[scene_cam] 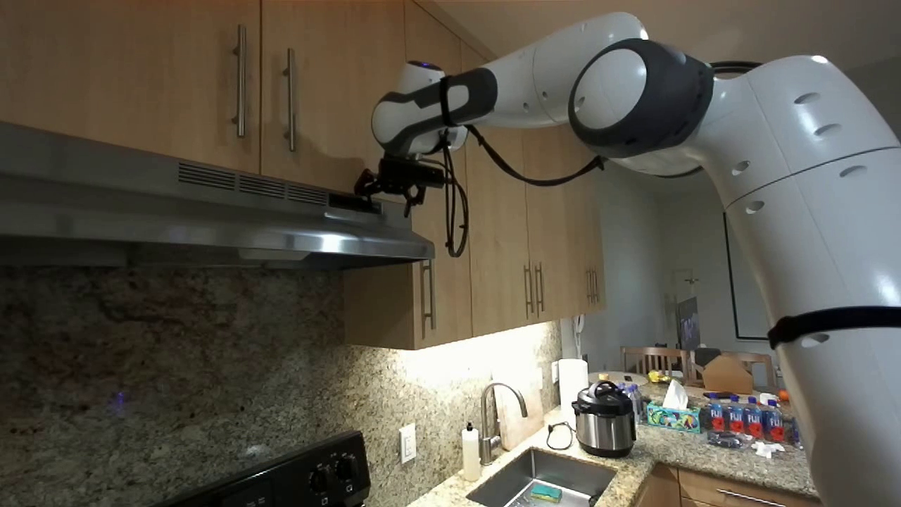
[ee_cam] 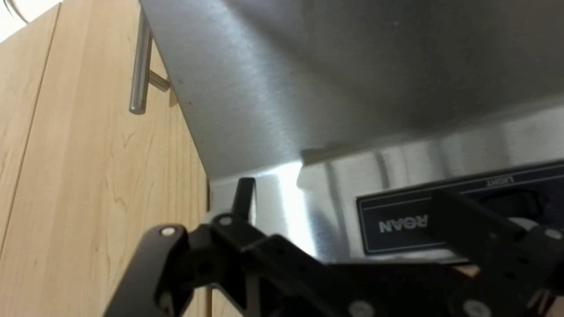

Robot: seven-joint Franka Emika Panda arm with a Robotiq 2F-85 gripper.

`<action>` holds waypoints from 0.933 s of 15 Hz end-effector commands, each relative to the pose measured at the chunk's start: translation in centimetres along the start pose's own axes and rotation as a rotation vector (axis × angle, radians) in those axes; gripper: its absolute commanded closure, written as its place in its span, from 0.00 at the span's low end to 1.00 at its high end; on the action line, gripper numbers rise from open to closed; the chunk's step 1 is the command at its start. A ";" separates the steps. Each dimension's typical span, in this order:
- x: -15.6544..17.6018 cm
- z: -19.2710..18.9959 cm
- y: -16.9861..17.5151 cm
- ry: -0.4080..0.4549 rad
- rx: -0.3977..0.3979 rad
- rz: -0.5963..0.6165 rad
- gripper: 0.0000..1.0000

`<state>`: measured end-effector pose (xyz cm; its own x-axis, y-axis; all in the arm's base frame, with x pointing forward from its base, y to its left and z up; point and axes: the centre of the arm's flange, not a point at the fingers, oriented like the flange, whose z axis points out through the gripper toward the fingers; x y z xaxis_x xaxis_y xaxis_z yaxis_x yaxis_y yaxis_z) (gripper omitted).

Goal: Switch off the stove light

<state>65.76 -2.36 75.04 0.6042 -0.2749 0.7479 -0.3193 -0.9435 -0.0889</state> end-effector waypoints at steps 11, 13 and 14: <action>-4.1 -7.3 2.9 0.086 -0.073 0.240 0.00; -4.8 -9.8 2.4 0.110 -0.123 0.164 0.00; -5.3 -11.2 2.0 0.101 -0.136 0.129 0.00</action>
<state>58.89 -2.77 77.98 0.4522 -0.4162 0.7888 -0.4798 -0.8591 -0.1782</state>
